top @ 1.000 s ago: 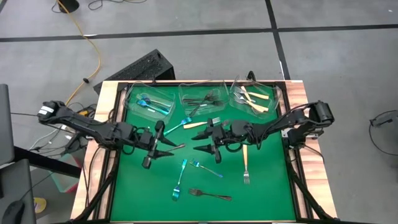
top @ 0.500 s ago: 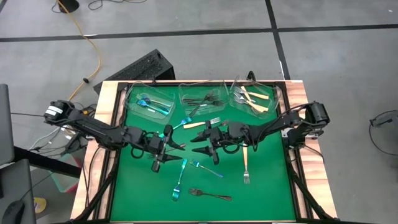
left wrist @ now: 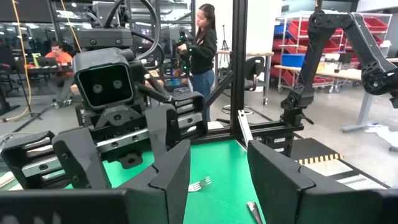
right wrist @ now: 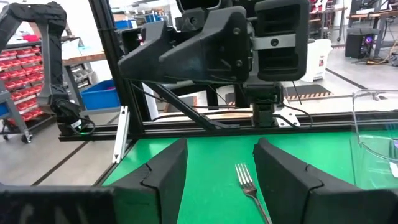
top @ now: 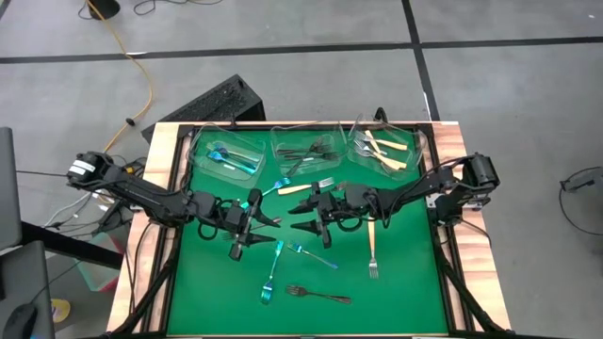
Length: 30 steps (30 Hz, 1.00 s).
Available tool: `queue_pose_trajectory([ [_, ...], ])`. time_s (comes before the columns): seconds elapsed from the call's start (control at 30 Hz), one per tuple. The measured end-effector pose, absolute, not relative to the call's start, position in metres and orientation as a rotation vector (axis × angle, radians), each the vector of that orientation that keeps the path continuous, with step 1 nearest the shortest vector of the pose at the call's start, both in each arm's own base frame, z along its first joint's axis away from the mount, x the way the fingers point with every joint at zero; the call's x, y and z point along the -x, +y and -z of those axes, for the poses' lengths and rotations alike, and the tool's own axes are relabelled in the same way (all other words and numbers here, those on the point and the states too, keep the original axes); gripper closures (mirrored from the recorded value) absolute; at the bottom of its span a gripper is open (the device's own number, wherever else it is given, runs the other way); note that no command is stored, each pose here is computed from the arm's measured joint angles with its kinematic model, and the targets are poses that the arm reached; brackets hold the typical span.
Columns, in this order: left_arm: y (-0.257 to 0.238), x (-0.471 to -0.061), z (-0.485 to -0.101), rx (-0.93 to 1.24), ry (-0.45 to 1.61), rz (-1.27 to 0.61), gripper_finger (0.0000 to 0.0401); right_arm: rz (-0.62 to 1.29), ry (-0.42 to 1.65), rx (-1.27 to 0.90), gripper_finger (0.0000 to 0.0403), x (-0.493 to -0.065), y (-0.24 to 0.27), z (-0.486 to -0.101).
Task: Sort silverware by color (type)
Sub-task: Put the blue fork into the left transparent bin
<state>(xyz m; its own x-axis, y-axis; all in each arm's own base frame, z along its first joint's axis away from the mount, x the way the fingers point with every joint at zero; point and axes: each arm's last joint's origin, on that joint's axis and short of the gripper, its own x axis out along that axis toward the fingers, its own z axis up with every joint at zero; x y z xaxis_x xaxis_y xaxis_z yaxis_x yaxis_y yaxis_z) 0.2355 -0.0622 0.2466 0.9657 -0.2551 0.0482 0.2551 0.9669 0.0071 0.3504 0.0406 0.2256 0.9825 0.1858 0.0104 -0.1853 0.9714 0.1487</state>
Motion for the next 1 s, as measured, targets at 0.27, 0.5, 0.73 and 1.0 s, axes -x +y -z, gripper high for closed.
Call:
queue_pose_trajectory([
  [0.27, -0.0620, -0.2355, -0.2466, -0.001, -0.049, 0.253, 0.0257, -0.187, 0.004, -0.150, 0.0198, -0.3504, 0.0406, -0.2255],
  [0.5, -0.0620, -0.2356, -0.2466, -0.001, -0.049, 0.252, 0.0257, -0.187, 0.004, -0.150, 0.0198, -0.3504, 0.0406, -0.2255],
  [0.73, -0.0620, -0.2356, -0.2466, -0.001, -0.049, 0.251, 0.0257, -0.187, 0.004, -0.150, 0.0198, -0.3504, 0.0406, -0.2255],
  [1.0, -0.0620, -0.2356, -0.2466, -0.001, -0.049, 0.250, 0.0257, -0.187, 0.013, -0.150, 0.0198, -0.3504, 0.0406, -0.2247],
])
